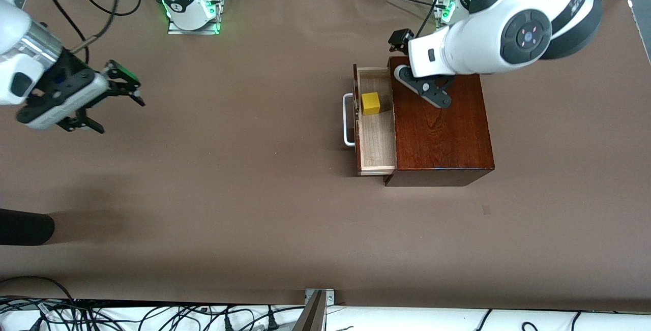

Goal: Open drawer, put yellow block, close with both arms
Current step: 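Withdraw the right gripper while the left gripper reaches the drawer front, then push the drawer front inward with the left gripper to shut it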

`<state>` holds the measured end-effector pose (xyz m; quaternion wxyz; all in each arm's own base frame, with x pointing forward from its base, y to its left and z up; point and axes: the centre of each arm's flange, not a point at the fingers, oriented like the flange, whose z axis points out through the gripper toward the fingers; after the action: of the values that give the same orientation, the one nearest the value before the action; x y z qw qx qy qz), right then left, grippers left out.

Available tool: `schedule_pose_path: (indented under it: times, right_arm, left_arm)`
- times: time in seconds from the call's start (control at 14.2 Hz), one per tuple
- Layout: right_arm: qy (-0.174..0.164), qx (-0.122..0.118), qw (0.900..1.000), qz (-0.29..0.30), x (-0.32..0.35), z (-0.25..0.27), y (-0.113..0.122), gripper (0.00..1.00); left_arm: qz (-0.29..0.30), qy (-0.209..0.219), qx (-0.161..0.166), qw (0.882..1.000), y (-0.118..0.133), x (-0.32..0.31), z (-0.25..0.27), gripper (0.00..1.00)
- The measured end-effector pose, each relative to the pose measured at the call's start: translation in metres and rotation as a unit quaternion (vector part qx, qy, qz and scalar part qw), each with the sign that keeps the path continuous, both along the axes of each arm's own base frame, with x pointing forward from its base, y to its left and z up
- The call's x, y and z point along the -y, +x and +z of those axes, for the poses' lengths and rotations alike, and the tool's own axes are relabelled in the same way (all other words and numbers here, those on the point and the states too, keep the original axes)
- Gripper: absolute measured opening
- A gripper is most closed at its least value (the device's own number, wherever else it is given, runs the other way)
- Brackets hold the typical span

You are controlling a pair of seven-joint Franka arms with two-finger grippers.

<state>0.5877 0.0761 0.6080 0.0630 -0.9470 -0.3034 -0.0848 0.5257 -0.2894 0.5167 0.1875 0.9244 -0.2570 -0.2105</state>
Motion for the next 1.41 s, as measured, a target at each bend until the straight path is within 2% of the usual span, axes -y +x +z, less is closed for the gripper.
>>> schedule_pose_path:
  times: [0.21, 0.42, 0.56, 0.63, 0.84, 0.91, 1.06, 1.41]
  right_arm:
    - [0.012, -0.011, 0.999, -0.039, 0.025, 0.005, -0.015, 1.00]
    - [0.018, -0.035, 0.996, -0.083, 0.027, 0.008, -0.029, 1.00]
    - [0.001, -0.043, 0.994, -0.103, 0.021, 0.009, -0.034, 1.00]
    - [-0.014, -0.040, 0.994, -0.104, 0.013, 0.012, -0.037, 1.00]
    - [-0.046, -0.030, 0.993, -0.102, 0.001, 0.027, -0.050, 1.00]
    - [-0.052, -0.029, 0.993, -0.101, 0.003, 0.030, -0.053, 1.00]
    - [-0.055, -0.032, 0.993, -0.103, 0.004, 0.029, -0.054, 1.00]
    - [-0.054, -0.040, 0.990, -0.126, 0.002, 0.024, -0.052, 1.00]
  left_arm:
    - [-0.075, -0.058, 0.037, 0.995, 0.010, 0.029, -0.021, 1.00]
    - [-0.163, -0.076, 0.104, 0.978, 0.004, 0.077, -0.040, 1.00]
    - [-0.228, -0.067, 0.156, 0.959, -0.008, 0.116, -0.051, 1.00]
    - [-0.261, -0.059, 0.183, 0.946, -0.015, 0.136, -0.058, 1.00]
    - [-0.378, -0.035, 0.240, 0.894, -0.034, 0.187, -0.097, 1.00]
    - [-0.410, -0.028, 0.249, 0.877, -0.041, 0.202, -0.114, 1.00]
    - [-0.455, -0.010, 0.255, 0.853, -0.053, 0.223, -0.147, 1.00]
    - [-0.528, 0.031, 0.239, 0.815, -0.048, 0.221, -0.207, 1.00]
